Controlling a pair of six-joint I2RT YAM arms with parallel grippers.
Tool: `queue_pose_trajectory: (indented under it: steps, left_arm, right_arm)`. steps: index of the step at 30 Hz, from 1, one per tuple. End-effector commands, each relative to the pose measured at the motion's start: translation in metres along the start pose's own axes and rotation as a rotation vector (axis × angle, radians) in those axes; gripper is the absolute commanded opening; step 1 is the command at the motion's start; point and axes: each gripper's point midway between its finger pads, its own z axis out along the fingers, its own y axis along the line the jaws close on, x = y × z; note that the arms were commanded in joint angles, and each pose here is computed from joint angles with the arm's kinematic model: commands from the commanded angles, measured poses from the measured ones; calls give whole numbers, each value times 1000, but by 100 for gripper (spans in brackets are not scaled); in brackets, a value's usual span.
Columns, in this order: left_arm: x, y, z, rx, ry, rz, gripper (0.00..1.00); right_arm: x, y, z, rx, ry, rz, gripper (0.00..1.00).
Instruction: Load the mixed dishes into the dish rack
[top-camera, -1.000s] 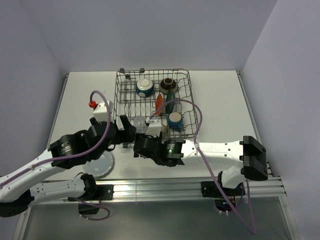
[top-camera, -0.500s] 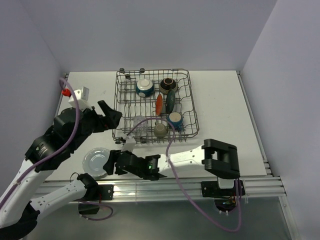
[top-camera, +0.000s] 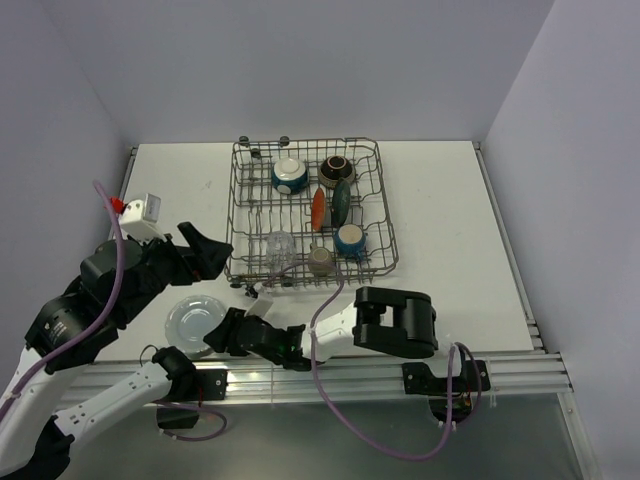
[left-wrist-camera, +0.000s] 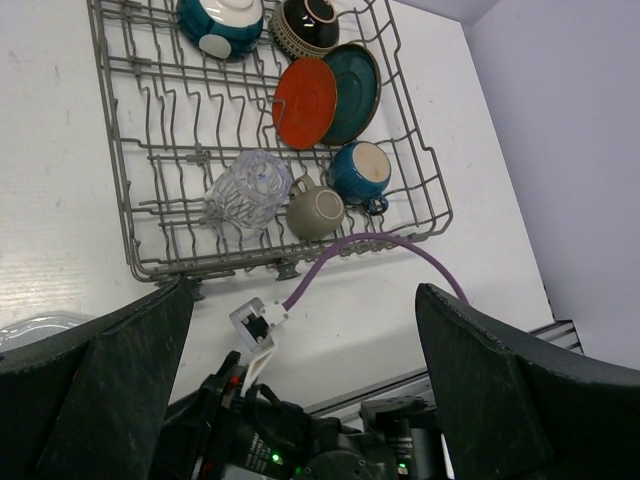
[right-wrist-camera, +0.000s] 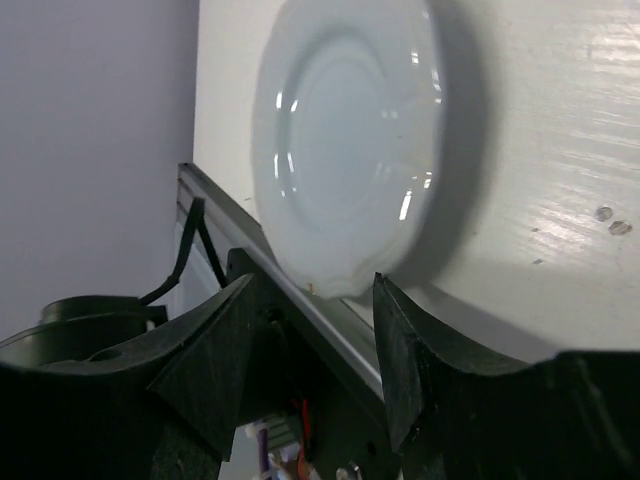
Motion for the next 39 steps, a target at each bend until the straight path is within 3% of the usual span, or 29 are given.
queue_pose_trajectory:
  steps: [1,12,22,26,29,33,39]
  left_arm:
    - [1,-5,-5,35,8,-20,99]
    - [-5,-7,-18,54,-4,-21,99]
    - [-4,-6,-21,58,-3,-23,99]
    - [-3,-5,-20,55,-1,-25,99]
    - [-3,-5,-21,56,-3,-25,99]
    - [-3,-5,-20,51,-2,-25,99]
    - [-2,-3,-18,41,-6,-33,99]
  right_arm:
    - [-9,15,7,-68,-63,109,58]
    - [-12,-16,24,-19,-87,166,59]
    - [-11,-13,39,-19,-104,154,55]
    - [-14,-15,44,-6,-124,186,45]
    - [-17,-15,45,0,-141,203,31]
    - [-19,-8,43,-5,-143,143,0]
    - [-22,13,22,-37,-151,-20,0]
